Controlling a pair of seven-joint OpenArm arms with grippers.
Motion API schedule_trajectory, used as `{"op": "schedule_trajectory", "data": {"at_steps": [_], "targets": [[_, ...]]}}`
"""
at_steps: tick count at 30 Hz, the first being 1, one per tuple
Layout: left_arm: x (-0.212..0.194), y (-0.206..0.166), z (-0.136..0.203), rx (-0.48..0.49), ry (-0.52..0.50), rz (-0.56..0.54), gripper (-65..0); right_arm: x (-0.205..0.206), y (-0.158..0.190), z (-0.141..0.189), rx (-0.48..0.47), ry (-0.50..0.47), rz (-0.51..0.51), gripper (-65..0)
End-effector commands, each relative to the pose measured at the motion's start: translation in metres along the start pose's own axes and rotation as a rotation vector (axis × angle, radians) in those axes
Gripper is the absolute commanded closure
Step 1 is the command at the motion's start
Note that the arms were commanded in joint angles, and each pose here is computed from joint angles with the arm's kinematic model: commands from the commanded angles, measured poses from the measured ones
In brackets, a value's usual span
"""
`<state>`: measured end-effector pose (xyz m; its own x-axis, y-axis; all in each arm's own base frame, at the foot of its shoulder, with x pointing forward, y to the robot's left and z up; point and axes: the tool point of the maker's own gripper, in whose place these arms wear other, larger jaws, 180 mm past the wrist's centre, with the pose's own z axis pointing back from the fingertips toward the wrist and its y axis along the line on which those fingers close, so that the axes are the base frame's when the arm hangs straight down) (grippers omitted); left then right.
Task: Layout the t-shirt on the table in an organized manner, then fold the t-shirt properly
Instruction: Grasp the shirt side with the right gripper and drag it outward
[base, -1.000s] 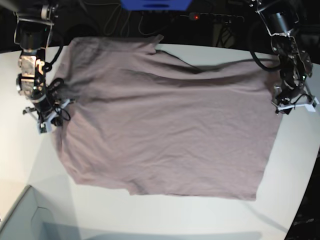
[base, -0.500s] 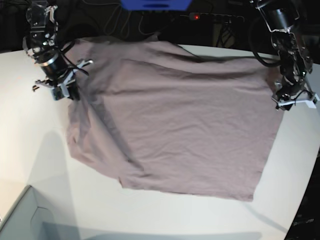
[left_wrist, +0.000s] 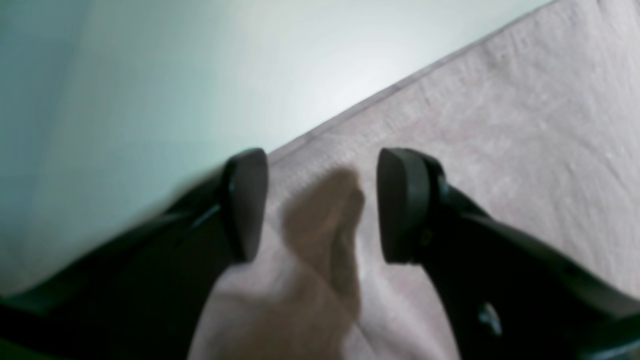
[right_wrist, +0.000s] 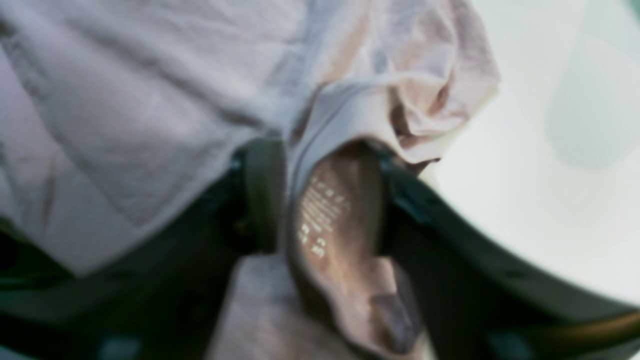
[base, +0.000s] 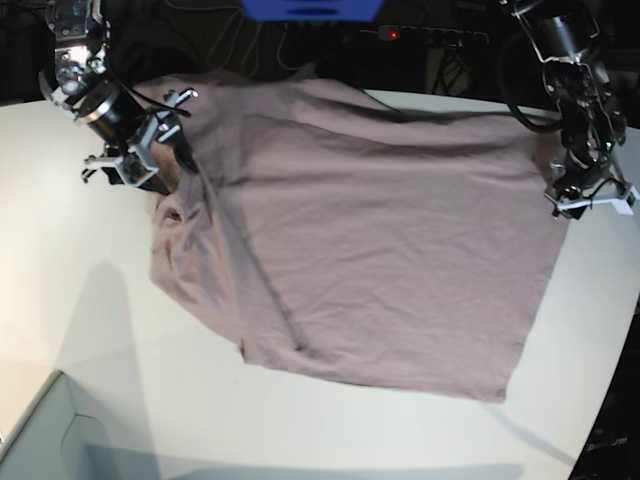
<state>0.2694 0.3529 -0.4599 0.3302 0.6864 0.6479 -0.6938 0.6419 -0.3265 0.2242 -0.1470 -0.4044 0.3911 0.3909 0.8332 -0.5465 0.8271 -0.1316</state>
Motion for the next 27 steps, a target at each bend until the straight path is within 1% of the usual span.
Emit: {"op": "schedule_trajectory", "data": {"at_steps": [1, 3, 6, 9, 12, 16, 20, 25, 27], "targets": [[0.015, -0.004, 0.001, -0.01, -0.035, -0.005, -34.4, 0.021, -0.009, 0.002, -0.017, -0.07, 0.012, -33.7], [0.016, -0.004, 0.001, -0.011, -0.037, -0.005, -34.4, 0.028, -0.021, 0.007, -0.053, -0.087, 0.024, -36.0], [0.016, -0.004, 0.001, -0.011, -0.037, -0.005, -34.4, 0.05, -0.049, 0.004, -0.122, -0.142, 0.035, -36.8], [0.016, -0.004, 0.001, -0.011, -0.037, -0.005, -34.4, 0.064, -0.084, -0.012, -0.204, -0.189, -0.021, -36.9], [0.015, -0.003, 0.001, -0.009, -0.035, -0.006, -34.4, 0.068, -0.118, -0.039, -0.243, -0.14, -0.075, -36.9], [0.014, -0.002, 0.001, -0.007, -0.033, -0.007, -34.4, 0.066, -0.149, -0.084, -0.225, -0.004, -0.164, -36.9], [0.013, -0.002, 0.001, -0.008, -0.032, -0.006, -34.4, 0.059, -0.154, -0.119, -0.163, 0.063, -0.266, -36.9], [0.014, -0.003, 0.001, -0.009, -0.033, -0.006, -34.4, 0.034, -0.149, -0.137, -0.107, 0.134, -0.355, -36.9], [0.014, -0.003, 0.001, -0.009, -0.033, -0.004, -34.4, 0.03, -0.144, -0.14, -0.094, 0.134, -0.376, -36.9]]}}
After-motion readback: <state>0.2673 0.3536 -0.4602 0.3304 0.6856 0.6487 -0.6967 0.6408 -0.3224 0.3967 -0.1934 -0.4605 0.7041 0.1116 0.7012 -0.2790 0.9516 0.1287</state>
